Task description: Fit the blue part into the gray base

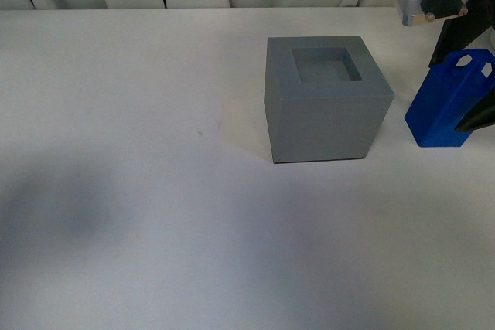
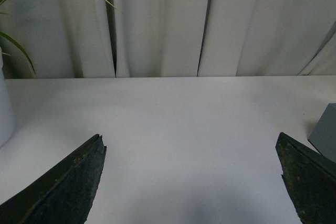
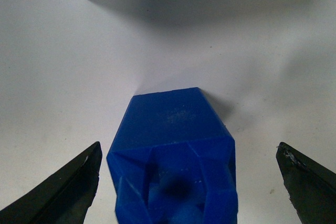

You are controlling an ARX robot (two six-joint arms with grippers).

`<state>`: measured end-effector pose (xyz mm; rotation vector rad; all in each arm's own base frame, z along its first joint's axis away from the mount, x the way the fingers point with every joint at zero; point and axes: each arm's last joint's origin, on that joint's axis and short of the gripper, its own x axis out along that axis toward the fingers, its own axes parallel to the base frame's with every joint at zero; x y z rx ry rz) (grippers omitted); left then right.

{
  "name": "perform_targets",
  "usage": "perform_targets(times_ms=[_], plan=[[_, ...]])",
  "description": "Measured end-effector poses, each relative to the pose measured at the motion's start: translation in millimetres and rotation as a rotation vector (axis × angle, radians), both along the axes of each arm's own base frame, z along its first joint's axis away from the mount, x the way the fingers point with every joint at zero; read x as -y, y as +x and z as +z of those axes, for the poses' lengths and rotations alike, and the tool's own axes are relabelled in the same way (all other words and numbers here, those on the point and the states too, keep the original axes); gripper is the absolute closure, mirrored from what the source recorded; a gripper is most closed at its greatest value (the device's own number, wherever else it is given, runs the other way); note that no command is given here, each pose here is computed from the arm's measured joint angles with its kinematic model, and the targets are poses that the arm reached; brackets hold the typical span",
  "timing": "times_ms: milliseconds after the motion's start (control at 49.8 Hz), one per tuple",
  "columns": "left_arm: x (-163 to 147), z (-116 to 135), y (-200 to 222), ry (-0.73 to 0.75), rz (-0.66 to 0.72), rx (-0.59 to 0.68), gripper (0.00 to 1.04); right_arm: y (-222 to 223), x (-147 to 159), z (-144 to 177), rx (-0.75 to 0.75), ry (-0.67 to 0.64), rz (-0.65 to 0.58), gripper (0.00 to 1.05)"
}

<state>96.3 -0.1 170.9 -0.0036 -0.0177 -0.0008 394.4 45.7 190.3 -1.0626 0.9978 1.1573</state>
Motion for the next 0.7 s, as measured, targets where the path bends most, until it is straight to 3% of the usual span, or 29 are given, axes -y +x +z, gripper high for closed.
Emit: perform_targets(times_ms=[321, 482, 703], plan=[[0.0, 0.0, 0.0, 0.000, 0.000, 0.000, 0.06, 1.2, 0.6, -1.6, -0.006, 0.008, -0.004, 0.57], [0.0, 0.0, 0.0, 0.000, 0.000, 0.000, 0.06, 0.3, 2.2, 7.8, -0.014, 0.027, -0.011, 0.58], [0.0, 0.0, 0.0, 0.000, 0.000, 0.000, 0.06, -5.5, -4.4, 57.9, 0.050, 0.103, 0.007, 0.58]])
